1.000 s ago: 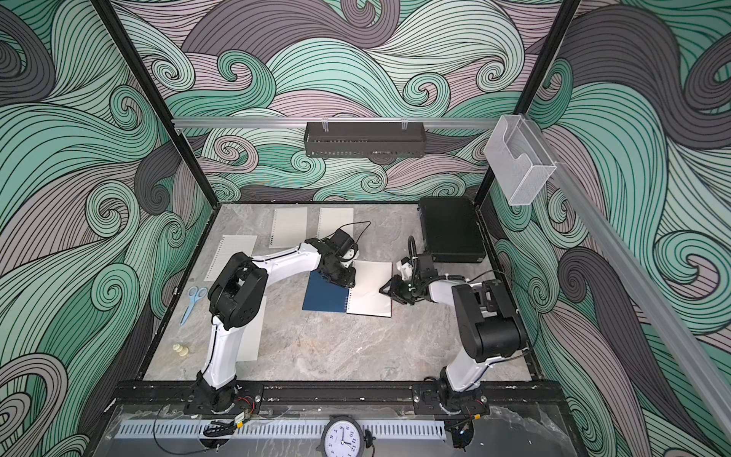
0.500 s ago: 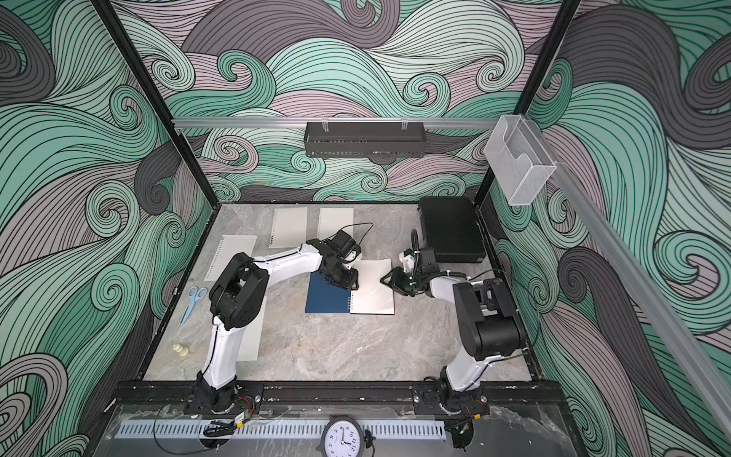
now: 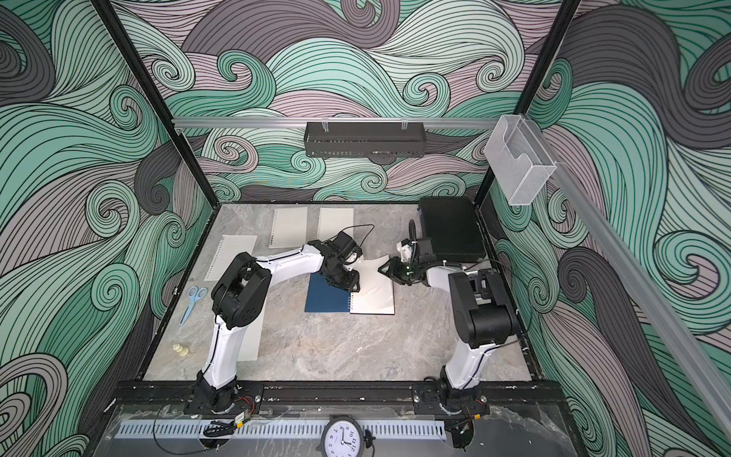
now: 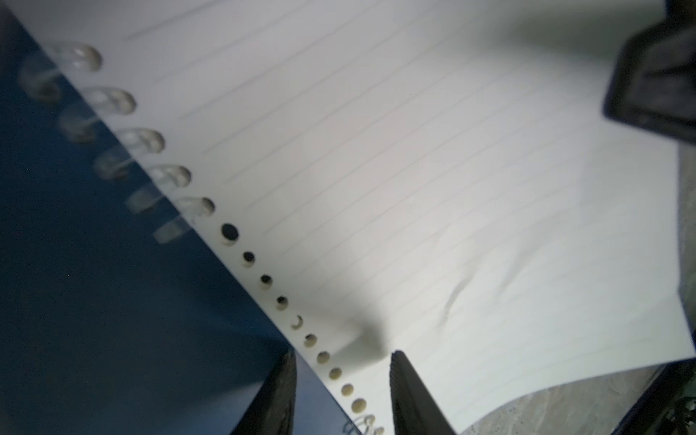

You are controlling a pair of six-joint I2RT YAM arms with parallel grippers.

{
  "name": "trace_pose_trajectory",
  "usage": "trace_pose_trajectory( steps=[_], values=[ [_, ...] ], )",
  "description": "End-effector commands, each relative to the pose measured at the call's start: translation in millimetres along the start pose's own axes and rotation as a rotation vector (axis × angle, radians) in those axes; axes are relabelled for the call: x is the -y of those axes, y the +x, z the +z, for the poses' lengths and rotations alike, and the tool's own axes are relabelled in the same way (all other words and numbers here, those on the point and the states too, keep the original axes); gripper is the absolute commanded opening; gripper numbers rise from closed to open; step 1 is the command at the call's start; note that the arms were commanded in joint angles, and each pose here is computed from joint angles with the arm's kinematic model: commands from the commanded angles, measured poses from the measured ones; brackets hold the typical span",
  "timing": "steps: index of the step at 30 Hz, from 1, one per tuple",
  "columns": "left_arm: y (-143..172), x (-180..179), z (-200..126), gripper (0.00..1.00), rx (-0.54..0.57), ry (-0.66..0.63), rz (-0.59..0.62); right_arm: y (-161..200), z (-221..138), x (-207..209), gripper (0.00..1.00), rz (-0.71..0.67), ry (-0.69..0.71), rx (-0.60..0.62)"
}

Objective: Tear off pages from different notebooks
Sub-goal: Tear off the paper from the notebook.

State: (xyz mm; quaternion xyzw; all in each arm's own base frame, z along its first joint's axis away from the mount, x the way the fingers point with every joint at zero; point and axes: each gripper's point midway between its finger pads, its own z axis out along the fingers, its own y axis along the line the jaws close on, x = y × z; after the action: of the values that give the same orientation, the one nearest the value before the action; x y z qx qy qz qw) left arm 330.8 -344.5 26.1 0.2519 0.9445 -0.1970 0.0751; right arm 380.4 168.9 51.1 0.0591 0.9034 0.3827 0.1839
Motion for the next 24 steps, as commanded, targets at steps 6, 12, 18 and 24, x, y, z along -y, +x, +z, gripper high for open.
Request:
trace_pose_trajectory(
  steps=[6, 12, 18, 24],
  values=[
    [9, 7, 8, 0.40, -0.030, 0.035, 0.015, -22, 10, -1, 0.36, -0.035, 0.006, -0.008],
    [11, 15, 9, 0.40, -0.031, 0.059, 0.019, -32, 16, 1, 0.33, -0.051, 0.024, -0.021],
    [11, 18, 9, 0.40, -0.027, 0.072, 0.017, -36, 17, 3, 0.29, -0.074, 0.049, -0.030],
    [9, 21, 7, 0.40, -0.021, 0.081, 0.022, -43, 18, 5, 0.20, -0.098, 0.078, -0.041]
  ],
)
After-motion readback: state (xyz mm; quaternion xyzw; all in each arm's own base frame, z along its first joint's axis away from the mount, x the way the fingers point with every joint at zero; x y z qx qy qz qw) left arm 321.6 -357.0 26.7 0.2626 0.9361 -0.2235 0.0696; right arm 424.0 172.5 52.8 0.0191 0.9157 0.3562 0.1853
